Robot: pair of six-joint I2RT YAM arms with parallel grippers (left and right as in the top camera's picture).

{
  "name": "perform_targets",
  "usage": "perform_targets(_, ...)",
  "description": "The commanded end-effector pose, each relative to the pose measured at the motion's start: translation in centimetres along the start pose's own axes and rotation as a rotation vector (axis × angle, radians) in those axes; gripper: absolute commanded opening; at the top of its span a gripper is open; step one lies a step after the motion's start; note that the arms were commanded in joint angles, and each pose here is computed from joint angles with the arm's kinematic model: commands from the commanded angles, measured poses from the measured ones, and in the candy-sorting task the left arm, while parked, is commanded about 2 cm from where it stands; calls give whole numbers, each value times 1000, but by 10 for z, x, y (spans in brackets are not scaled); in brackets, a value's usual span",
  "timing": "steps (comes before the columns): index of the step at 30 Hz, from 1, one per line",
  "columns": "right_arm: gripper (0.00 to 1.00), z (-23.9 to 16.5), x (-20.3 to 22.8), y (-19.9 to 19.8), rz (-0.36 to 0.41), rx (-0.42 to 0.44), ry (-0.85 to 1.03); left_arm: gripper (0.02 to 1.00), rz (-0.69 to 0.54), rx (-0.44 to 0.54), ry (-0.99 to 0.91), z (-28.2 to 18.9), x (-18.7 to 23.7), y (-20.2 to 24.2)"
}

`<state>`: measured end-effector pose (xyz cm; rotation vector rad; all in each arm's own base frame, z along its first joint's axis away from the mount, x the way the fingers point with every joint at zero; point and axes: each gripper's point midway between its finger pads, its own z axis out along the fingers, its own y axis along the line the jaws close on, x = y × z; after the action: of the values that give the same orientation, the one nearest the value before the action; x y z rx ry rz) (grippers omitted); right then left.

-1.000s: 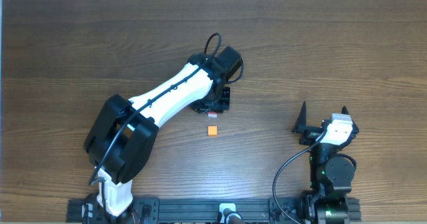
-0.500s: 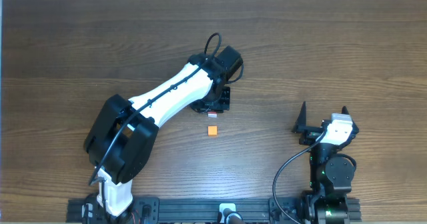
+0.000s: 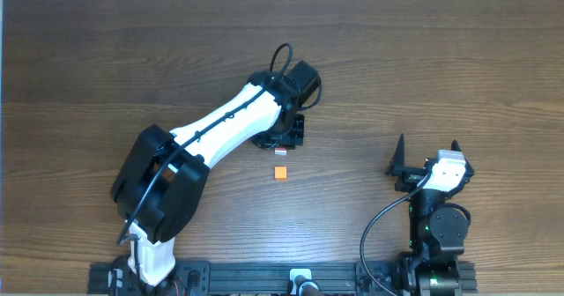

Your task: Stack Cubes

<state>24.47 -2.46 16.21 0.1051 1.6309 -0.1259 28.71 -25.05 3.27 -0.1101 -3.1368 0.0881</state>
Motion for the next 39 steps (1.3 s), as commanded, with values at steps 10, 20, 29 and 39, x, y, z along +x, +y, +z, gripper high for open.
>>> perform_targets(10, 993, 0, 2, 1, -4, -5, -3, 183, 6, -13, -5, 2, -6, 2)
perform_targets(20, 993, 0, 2, 1, -4, -5, -3, 222, 6, -10, -9, 2, -7, 2)
perform_targets(29, 993, 0, 2, 1, -4, -5, -3, 231, 7, -17, -13, 2, -8, 3)
perform_targets(39, 991, 0, 2, 1, -4, -5, -3, 266, 6, -16, -13, 2, -8, 3)
